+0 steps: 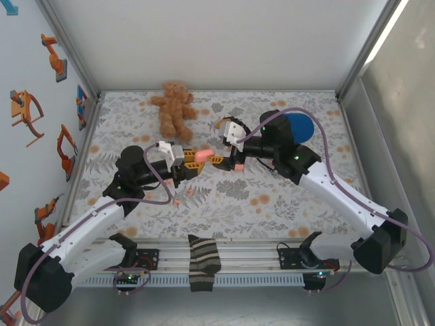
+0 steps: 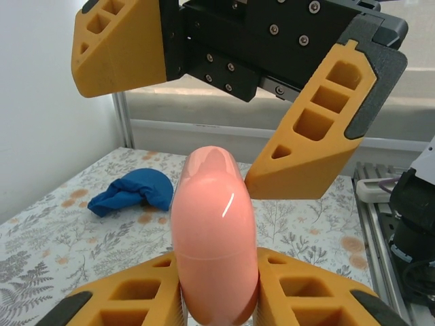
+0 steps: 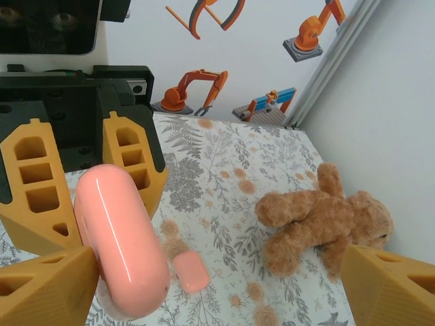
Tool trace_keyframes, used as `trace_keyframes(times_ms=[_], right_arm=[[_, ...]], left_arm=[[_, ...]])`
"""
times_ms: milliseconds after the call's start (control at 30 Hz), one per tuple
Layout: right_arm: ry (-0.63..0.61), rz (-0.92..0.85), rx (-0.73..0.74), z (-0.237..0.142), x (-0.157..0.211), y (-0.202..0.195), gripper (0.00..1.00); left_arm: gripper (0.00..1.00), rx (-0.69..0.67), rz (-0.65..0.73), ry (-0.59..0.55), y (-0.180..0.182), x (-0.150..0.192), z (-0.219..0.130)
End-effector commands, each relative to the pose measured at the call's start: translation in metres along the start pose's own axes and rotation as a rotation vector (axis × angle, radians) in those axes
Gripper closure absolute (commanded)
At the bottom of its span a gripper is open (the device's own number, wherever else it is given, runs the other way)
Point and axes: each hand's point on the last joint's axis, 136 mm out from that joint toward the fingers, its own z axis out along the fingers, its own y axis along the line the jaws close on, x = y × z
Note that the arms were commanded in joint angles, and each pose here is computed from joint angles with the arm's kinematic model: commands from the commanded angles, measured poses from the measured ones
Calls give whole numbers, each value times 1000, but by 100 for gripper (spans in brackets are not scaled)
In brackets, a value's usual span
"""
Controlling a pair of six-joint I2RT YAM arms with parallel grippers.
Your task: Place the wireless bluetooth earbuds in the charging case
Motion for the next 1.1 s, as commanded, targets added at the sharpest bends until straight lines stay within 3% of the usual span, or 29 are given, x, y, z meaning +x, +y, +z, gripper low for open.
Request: trace_keyframes(times_ms=[0,1067], right_arm=[[-32,-28,25,3,-15,-9,10],[-14,-49,108,2,-29,-33,10]], left_arm=[[72,32,72,-44,-8,-21,-2],[72,29,82,-25,-11,-18,-5]])
